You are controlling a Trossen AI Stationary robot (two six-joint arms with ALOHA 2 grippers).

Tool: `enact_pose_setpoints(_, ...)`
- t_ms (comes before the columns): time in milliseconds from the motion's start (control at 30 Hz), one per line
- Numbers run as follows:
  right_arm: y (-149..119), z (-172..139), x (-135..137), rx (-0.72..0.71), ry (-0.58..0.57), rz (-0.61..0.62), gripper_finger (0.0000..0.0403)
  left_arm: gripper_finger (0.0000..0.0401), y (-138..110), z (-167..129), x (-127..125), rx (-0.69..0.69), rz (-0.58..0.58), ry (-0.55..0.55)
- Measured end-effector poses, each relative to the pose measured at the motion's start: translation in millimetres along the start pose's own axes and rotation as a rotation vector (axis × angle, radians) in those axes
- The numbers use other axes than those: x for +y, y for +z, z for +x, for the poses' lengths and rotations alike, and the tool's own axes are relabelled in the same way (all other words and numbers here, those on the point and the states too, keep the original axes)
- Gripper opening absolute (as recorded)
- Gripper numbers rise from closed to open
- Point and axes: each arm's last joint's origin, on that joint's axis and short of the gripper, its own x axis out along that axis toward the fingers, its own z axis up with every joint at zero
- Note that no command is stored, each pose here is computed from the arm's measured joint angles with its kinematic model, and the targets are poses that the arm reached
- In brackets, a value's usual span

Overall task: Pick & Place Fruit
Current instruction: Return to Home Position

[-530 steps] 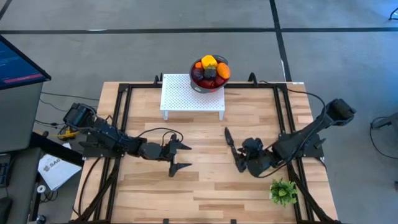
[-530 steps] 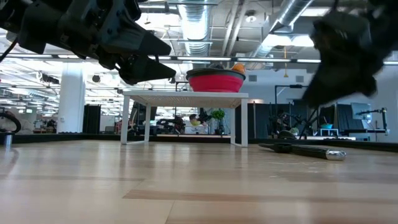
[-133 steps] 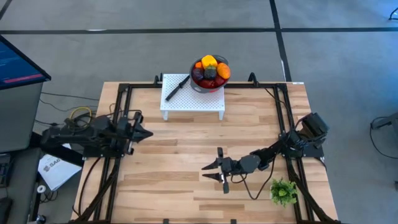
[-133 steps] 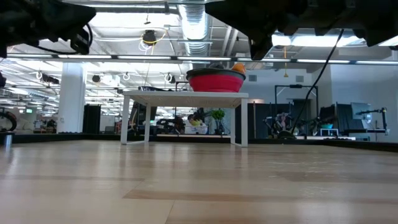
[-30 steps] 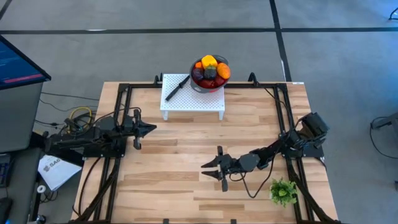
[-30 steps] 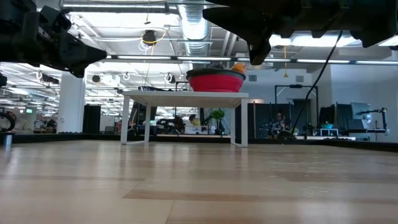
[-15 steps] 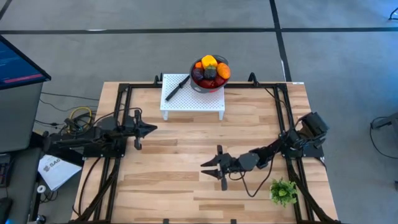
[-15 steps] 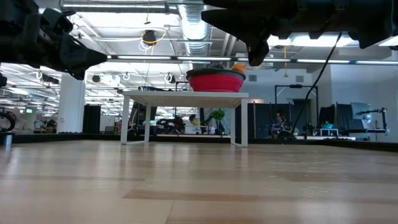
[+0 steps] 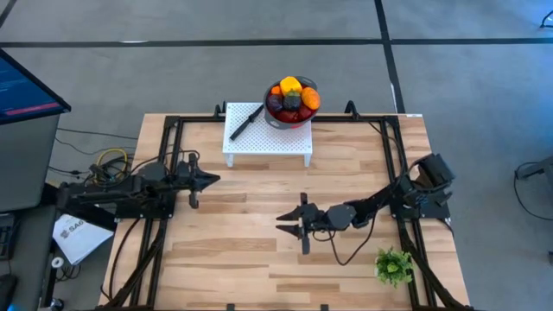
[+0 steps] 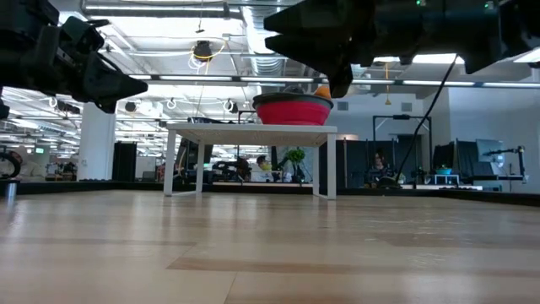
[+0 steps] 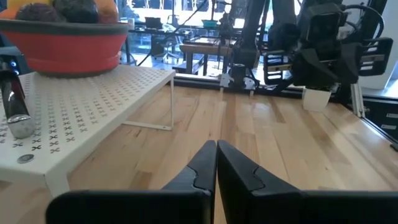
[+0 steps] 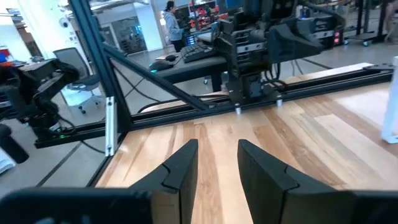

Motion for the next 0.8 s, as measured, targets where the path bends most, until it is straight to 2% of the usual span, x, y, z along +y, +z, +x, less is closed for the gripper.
enact_pose_setpoints(167, 3, 3, -15, 0.034, -0.047, -0.007, 0.0108, 0.0008, -1, 1, 0, 0.015, 0.000, 0.000)
enact_pose_setpoints(267, 18, 0, -19, 0.019, -0.052, -0.027, 0.0108, 0.0008, -2, 2, 0, 0.021, 0.001, 0.001)
enact_pose_setpoints(500, 46, -14, -18, 0.045, -0.048, -0.267, 0.0108, 0.0008, -2, 2, 0, 0.021, 0.001, 0.001)
enact_pose_setpoints(800, 84, -41, -30, 0.085, -0.097, -0.270, 0.0108, 0.0008, -1, 2, 0, 0.012, 0.000, 0.000)
